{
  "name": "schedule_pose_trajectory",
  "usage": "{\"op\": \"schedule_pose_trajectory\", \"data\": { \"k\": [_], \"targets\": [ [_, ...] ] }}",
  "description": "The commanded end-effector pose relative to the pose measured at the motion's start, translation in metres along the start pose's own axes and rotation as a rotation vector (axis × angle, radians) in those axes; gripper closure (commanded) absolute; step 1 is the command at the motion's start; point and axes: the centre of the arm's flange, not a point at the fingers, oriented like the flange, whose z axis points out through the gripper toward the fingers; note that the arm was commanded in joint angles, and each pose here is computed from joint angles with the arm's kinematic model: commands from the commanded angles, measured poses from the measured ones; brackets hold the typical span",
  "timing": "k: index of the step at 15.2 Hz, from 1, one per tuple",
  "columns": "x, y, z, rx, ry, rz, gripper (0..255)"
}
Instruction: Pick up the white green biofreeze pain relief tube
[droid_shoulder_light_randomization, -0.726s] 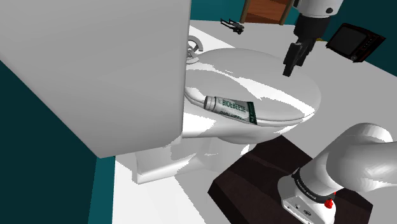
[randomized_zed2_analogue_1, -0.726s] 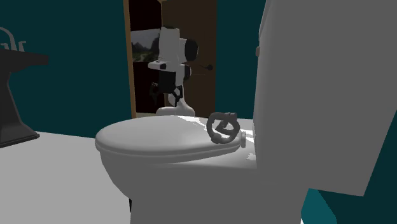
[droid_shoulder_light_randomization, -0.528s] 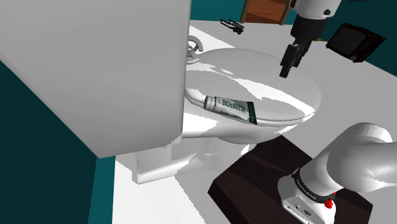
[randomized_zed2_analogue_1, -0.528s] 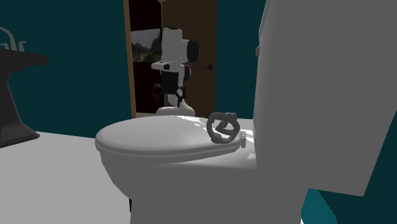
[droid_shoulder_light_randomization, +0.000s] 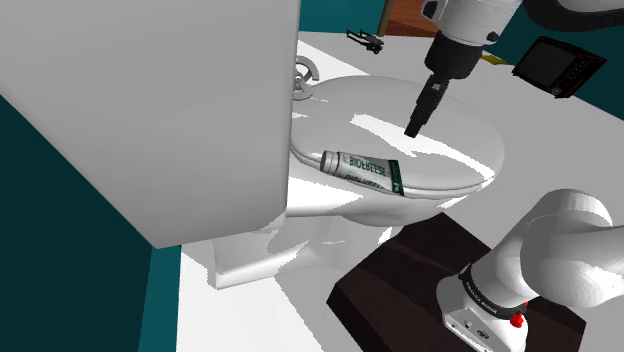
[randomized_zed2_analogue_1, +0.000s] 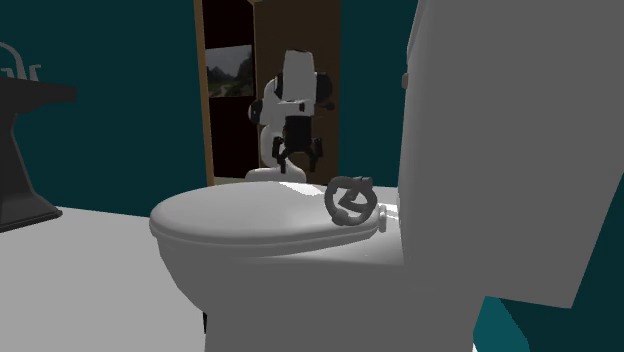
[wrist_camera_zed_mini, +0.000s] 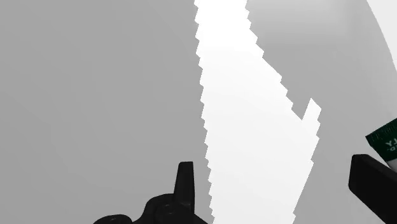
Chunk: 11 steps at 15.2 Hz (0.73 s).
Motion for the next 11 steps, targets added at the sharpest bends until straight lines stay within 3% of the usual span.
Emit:
{"op": "schedule_pose_trajectory", "data": {
  "k": [1,11],
  "targets": [
    [0.005,-0.022,0.001,0.011,0.045,-0.066,0],
    [0.010,-0.129,0.002,0.062,0.249,-0.375,0]
  ]
}}
